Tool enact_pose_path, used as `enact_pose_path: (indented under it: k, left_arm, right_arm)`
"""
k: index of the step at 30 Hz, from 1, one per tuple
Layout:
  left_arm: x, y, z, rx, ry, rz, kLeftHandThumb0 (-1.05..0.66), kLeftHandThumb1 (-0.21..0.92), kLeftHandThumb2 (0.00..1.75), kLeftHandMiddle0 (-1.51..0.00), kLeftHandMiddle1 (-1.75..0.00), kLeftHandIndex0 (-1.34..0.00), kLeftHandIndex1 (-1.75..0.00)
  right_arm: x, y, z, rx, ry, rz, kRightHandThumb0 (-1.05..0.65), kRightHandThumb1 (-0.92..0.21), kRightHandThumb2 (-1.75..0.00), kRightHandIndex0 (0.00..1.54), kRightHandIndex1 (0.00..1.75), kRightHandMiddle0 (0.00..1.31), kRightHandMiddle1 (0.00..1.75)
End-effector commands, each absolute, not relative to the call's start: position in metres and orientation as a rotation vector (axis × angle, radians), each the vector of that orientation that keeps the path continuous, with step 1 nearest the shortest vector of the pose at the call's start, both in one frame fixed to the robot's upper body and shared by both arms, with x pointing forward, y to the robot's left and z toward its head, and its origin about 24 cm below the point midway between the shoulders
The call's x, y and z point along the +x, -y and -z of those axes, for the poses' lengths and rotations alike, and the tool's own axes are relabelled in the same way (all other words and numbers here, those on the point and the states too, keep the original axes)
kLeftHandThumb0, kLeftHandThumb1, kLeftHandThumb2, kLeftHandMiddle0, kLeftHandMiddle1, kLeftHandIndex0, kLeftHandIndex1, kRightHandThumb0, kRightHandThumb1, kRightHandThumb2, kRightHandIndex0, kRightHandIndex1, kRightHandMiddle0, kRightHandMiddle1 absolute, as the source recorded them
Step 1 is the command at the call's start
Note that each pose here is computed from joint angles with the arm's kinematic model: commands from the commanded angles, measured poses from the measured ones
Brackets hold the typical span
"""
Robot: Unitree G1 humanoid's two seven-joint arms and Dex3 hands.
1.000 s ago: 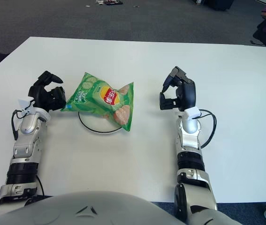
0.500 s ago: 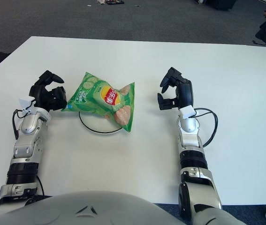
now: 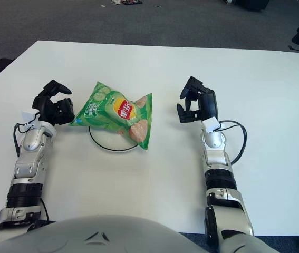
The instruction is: Put the snack into the plate.
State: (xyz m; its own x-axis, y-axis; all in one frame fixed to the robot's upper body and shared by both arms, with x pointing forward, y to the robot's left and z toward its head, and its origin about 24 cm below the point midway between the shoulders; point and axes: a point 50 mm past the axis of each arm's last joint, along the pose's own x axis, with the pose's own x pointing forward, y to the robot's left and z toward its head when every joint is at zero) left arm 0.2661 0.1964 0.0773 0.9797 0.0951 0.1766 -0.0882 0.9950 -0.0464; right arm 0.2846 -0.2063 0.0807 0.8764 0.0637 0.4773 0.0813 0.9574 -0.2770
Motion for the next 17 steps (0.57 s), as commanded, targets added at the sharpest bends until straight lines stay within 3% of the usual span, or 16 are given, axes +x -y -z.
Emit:
enact_pose_path:
  k: [1, 8, 17]
  left_arm:
    - [0.2446, -0.1934, -0.0326, -0.085, 0.002, -0.127, -0.5, 0.25, 1.4, -1.31, -1.75, -0.67, -1.75]
    - [0.2448, -0.192, -0.0323, -0.08, 0.01, -0.122, -0.5, 0.25, 1.4, -1.32, -1.75, -0.67, -1.75]
    - [0.2454, -0.1916, -0.0287, -0.073, 0.002, -0.123, -0.5, 0.25, 1.4, -1.32, -1.75, -0.67, -1.75]
  right_arm:
    - [0.2452, 0.2066, -0.0041, -0.167, 0.163, 0.029, -0.56, -0.15, -1.53, 1.37, 1.75, 0.76, 1.75]
    - [0.2474, 0.2077, -0.0013, -0.001, 0.048, 0.062, -0.56, -0.14, -1.54, 1.35, 1.75, 0.77, 1.75]
    - [0.2472, 0.2081, -0.0031, 0.059, -0.034, 0.072, -0.57, -0.12, -1.56, 1.34, 1.75, 0.78, 1.75]
